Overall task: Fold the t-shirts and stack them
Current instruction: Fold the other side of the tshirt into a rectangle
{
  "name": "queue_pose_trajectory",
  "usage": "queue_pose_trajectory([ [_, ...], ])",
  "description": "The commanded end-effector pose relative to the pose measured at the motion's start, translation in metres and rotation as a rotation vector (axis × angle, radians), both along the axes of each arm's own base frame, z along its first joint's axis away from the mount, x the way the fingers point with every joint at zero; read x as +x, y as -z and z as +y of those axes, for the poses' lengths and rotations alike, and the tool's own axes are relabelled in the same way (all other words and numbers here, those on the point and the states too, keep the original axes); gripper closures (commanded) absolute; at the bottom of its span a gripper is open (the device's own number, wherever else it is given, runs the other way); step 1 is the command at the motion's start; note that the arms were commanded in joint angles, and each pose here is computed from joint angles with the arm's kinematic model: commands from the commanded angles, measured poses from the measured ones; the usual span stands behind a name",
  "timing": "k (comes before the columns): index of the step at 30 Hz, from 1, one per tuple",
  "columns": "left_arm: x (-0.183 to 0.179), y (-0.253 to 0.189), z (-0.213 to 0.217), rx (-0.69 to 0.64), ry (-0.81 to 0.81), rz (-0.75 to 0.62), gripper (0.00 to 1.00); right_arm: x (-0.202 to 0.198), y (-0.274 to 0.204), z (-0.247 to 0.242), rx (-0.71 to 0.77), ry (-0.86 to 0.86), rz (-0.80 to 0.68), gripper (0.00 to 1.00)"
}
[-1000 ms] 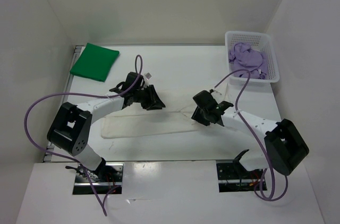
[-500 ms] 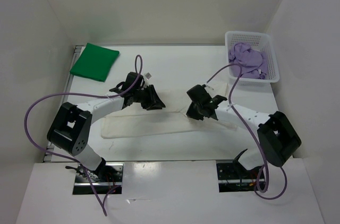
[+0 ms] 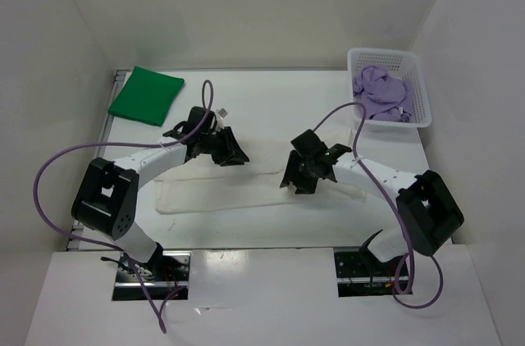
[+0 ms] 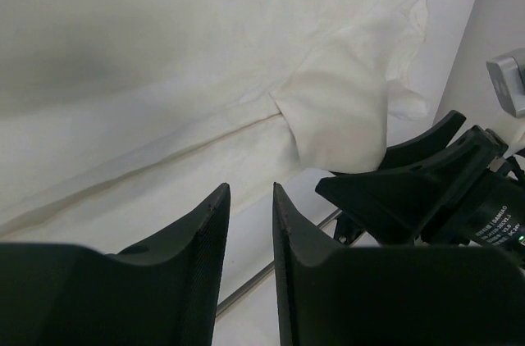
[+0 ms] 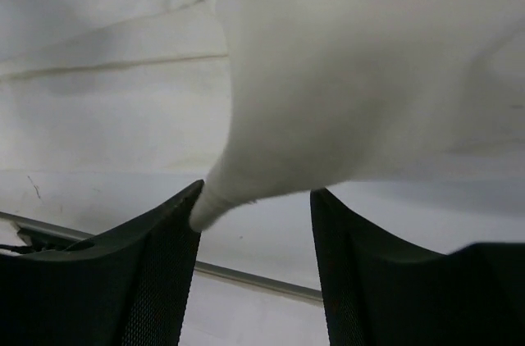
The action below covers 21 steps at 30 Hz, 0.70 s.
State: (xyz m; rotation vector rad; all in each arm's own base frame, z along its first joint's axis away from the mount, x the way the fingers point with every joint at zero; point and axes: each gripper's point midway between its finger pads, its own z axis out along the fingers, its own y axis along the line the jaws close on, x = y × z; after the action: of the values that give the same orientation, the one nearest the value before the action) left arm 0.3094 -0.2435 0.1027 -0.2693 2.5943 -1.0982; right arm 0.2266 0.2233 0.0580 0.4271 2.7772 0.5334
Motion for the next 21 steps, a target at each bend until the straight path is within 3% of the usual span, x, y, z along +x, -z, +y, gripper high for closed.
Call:
queue_pose_trajectory([
  [1,0.003,-0.022,-0.003,-0.011,0.055,-0.070,0.66,0.004,-0.028,-0.017,-0.018,-0.024,-0.043,0.40],
  [3,0.005,-0.013,-0.002,0.007,0.055,-0.057,0.66,0.021,-0.047,-0.040,0.002,0.042,-0.092,0.41],
  [4,0.007,-0.008,0.000,0.022,0.044,-0.053,0.66,0.025,-0.048,-0.052,0.000,0.076,-0.102,0.46],
  [6,0.015,-0.002,0.000,0.042,0.037,-0.068,0.66,0.043,-0.052,-0.092,0.011,0.204,-0.137,0.61],
  [7,0.016,0.003,0.001,0.055,0.030,-0.063,0.66,0.044,-0.046,-0.107,-0.006,0.244,-0.141,0.76],
  [9,0.023,0.008,0.001,0.068,0.027,-0.072,0.66,0.063,-0.046,-0.139,-0.007,0.362,-0.185,0.83],
  [12,0.033,0.006,0.003,0.070,0.011,-0.088,0.65,0.084,-0.040,-0.160,-0.014,0.450,-0.207,0.82],
  [13,0.033,0.006,0.003,0.070,0.011,-0.088,0.65,0.091,-0.040,-0.164,-0.014,0.466,-0.215,0.71],
  [17,0.029,0.006,0.006,0.078,0.012,-0.105,0.65,0.100,-0.035,-0.173,-0.029,0.492,-0.204,0.51],
  [21,0.020,0.007,0.022,0.079,-0.004,-0.095,0.62,0.094,-0.008,-0.187,-0.107,0.550,-0.162,0.51],
])
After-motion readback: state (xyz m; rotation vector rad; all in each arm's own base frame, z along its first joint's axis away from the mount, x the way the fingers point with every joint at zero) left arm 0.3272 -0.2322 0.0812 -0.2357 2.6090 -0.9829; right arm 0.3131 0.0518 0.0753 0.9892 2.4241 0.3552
